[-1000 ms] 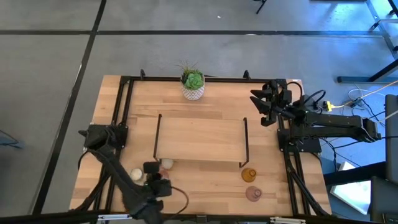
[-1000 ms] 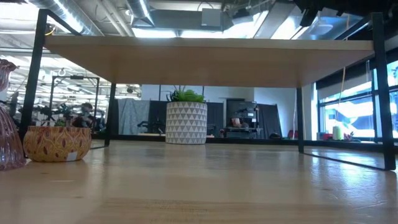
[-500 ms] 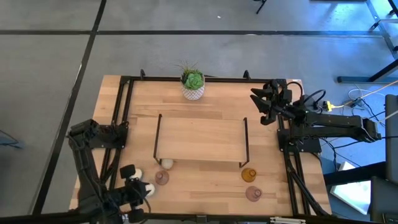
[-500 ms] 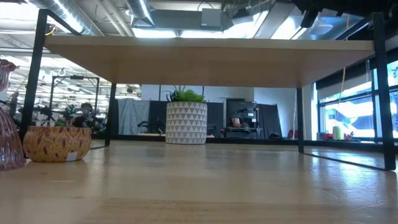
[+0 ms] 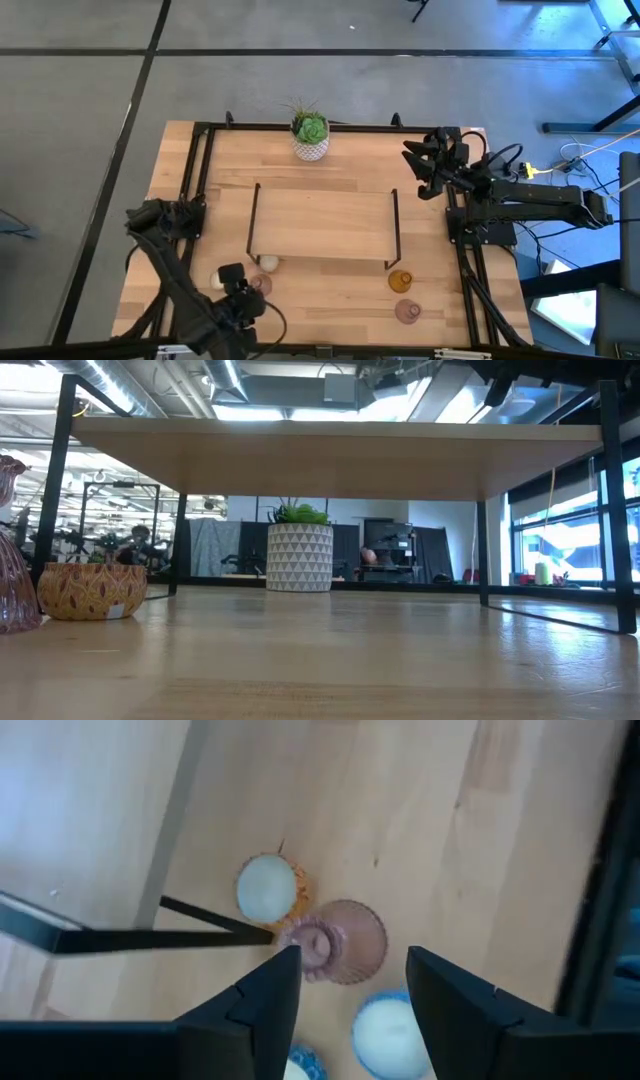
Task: Pick & Place candle stick holders
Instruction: Put the left pink glass candle holder on the shelf
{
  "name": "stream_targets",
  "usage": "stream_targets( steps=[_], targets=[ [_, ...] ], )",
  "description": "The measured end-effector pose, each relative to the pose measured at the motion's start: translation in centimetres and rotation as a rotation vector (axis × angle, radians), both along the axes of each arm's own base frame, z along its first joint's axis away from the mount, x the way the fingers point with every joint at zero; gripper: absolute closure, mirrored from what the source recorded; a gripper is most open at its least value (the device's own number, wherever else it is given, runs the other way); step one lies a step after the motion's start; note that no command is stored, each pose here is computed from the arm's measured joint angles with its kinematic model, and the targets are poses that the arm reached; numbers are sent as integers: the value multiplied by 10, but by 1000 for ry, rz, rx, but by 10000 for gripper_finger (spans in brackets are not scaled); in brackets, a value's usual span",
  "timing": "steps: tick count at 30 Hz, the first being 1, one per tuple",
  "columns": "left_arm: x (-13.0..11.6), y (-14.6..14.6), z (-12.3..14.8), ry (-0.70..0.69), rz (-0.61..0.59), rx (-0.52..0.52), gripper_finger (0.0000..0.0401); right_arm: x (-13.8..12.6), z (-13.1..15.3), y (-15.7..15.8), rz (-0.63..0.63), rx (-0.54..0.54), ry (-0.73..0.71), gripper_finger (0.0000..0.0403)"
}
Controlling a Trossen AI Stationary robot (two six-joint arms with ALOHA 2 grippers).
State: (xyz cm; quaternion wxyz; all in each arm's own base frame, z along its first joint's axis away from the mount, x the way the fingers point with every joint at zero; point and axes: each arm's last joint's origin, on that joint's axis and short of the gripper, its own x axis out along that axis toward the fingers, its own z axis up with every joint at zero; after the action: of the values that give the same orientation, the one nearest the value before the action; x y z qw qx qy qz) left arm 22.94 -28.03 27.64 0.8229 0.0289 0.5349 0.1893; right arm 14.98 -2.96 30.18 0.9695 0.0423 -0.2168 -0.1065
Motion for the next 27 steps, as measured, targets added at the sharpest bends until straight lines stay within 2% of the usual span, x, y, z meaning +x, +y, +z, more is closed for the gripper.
stream_targets(
  steps=[8, 17, 20, 25, 27],
  targets=[
    [0, 7, -34, 116, 8, 1, 221, 0, 0, 0, 0, 0, 0, 265],
    [6, 6, -37, 90, -56, 0, 221, 1, -1, 0, 2, 9, 16, 265],
    [12, 8, -37, 83, -72, -5, 222, 4, 2, -1, 13, 50, 102, 265],
    [17, 12, -37, 87, -78, -3, 221, 7, 13, -1, 22, 130, 369, 265],
    [17, 12, -37, 93, -77, -8, 221, 6, 16, -1, 25, 170, 435, 265]
  ],
)
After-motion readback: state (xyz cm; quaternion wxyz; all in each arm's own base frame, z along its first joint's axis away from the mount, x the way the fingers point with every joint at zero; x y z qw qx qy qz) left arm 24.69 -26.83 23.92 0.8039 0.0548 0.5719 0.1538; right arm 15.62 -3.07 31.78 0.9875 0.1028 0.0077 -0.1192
